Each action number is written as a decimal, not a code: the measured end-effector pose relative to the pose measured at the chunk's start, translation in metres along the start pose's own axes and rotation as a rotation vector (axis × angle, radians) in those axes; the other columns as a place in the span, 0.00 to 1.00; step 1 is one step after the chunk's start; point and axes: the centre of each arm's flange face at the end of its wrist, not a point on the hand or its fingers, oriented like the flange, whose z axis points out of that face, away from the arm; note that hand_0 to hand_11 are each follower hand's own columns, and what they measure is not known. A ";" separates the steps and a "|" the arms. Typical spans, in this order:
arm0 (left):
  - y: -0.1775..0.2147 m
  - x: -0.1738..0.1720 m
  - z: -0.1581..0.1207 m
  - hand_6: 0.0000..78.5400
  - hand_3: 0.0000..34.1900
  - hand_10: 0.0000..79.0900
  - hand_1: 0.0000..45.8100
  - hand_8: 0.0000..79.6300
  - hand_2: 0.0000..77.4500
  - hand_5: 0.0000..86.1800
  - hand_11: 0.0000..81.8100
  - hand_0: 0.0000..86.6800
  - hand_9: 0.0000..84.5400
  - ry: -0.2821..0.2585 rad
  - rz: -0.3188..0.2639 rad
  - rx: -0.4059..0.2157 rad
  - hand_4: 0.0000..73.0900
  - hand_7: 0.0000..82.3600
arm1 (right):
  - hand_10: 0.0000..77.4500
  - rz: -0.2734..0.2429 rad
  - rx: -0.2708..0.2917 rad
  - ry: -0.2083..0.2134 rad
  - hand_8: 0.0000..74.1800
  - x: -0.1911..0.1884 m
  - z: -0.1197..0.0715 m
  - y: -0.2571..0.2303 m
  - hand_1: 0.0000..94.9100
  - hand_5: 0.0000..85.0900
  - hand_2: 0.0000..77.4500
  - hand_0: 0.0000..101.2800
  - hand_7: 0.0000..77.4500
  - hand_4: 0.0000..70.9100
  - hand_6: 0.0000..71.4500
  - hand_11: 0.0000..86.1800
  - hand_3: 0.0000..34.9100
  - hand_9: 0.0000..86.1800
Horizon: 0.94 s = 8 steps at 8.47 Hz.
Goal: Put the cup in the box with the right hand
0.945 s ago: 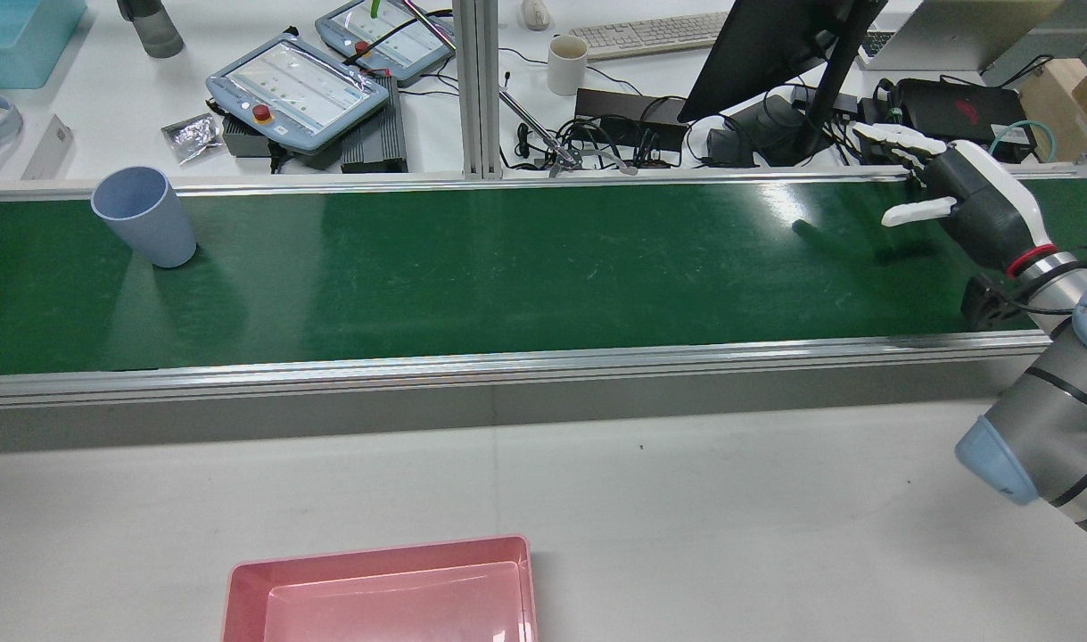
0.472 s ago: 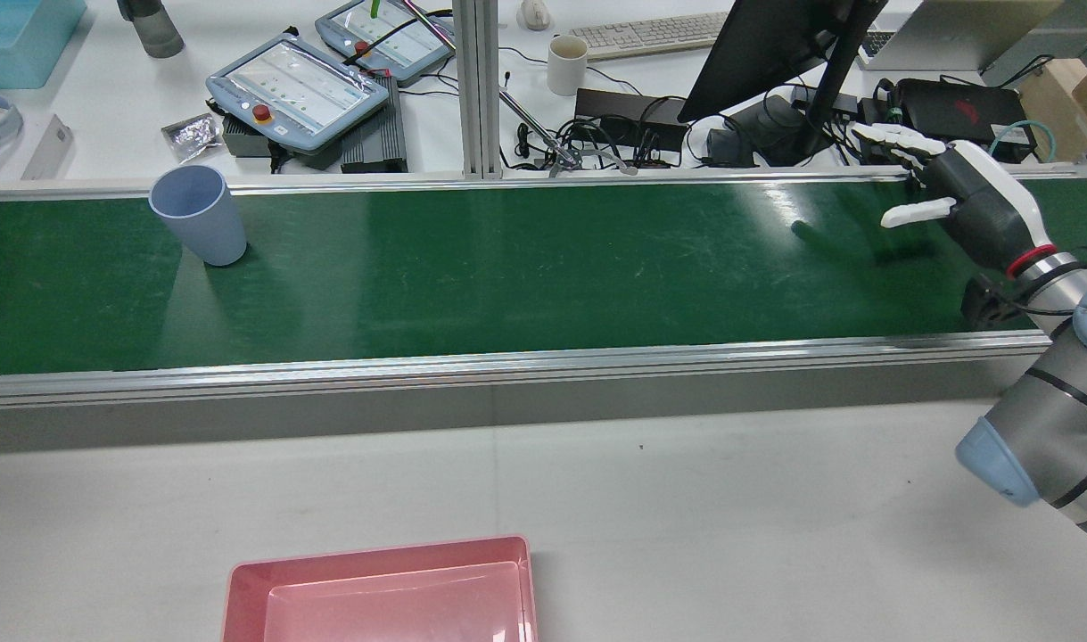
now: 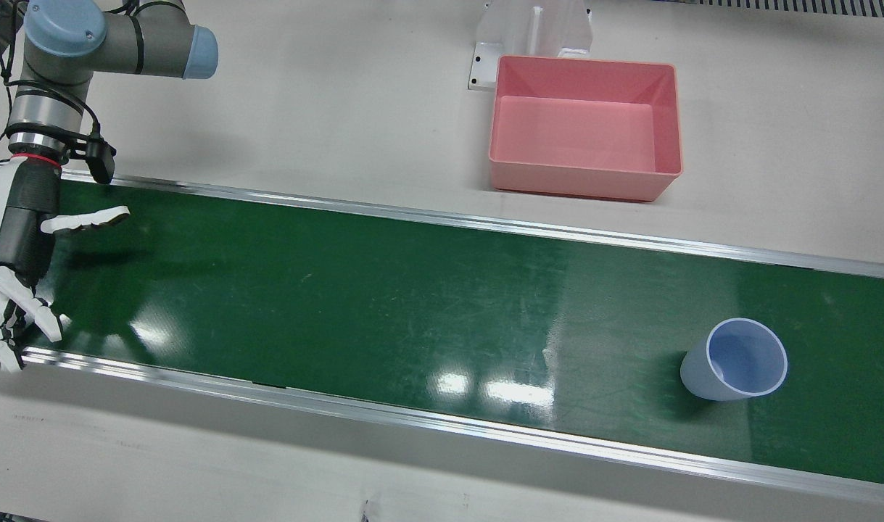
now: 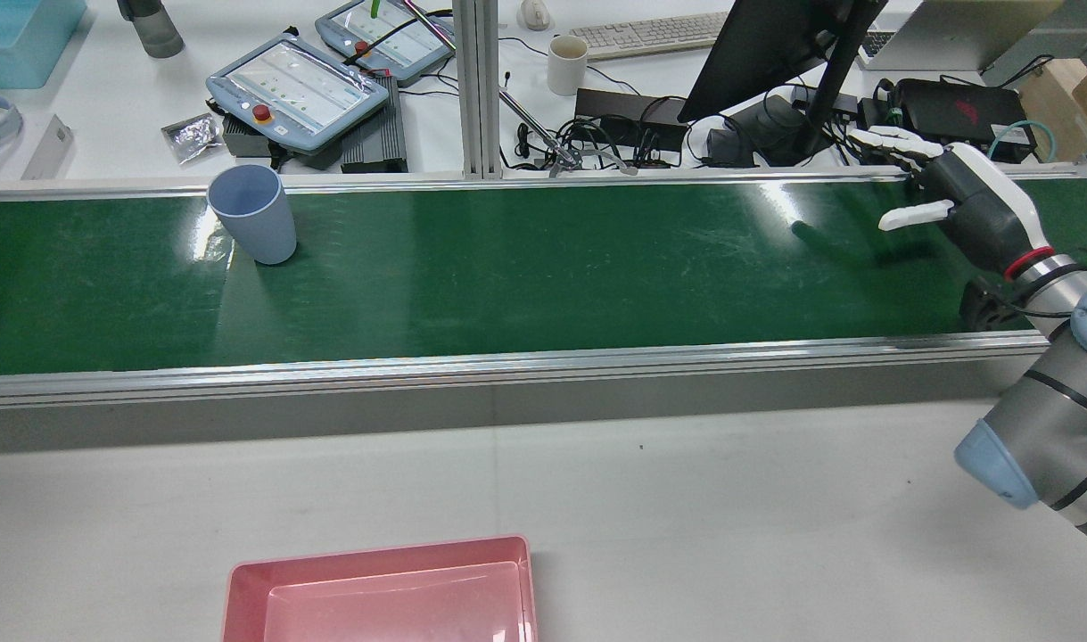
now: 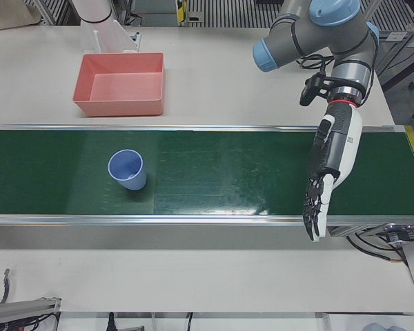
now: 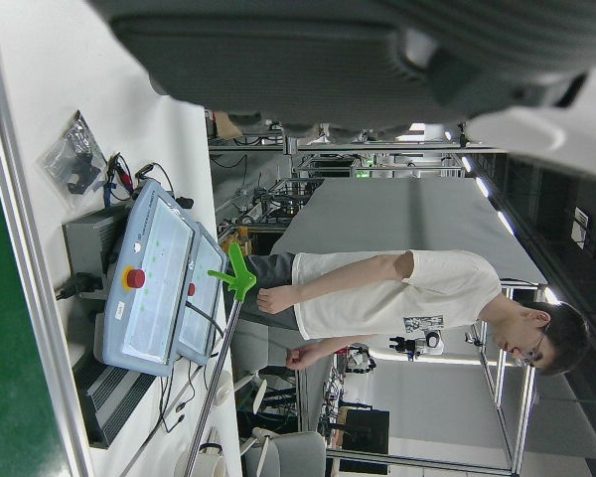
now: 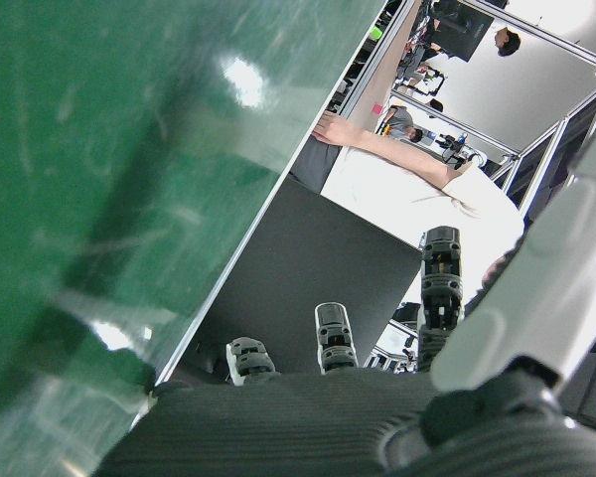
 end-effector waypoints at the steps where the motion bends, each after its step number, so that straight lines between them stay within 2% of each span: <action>1: 0.000 0.000 0.000 0.00 0.00 0.00 0.01 0.00 0.01 0.00 0.00 0.00 0.00 0.000 0.000 0.000 0.00 0.00 | 0.00 0.000 0.000 0.002 0.02 0.001 -0.001 0.000 0.01 0.01 0.01 0.44 0.30 0.25 0.01 0.00 0.73 0.09; 7: 0.000 0.000 0.000 0.00 0.00 0.00 0.01 0.00 0.01 0.00 0.00 0.00 0.00 0.000 0.000 0.000 0.00 0.00 | 0.00 -0.002 -0.001 0.008 0.02 0.005 -0.001 0.001 0.01 0.01 0.01 0.44 0.30 0.24 0.01 0.00 0.70 0.09; 8: 0.000 0.000 0.000 0.00 0.00 0.00 0.01 0.00 0.01 0.00 0.00 0.00 0.00 0.000 0.000 0.000 0.00 0.00 | 0.00 -0.002 -0.002 0.009 0.02 0.005 -0.001 0.001 0.01 0.01 0.01 0.44 0.30 0.25 0.01 0.00 0.74 0.09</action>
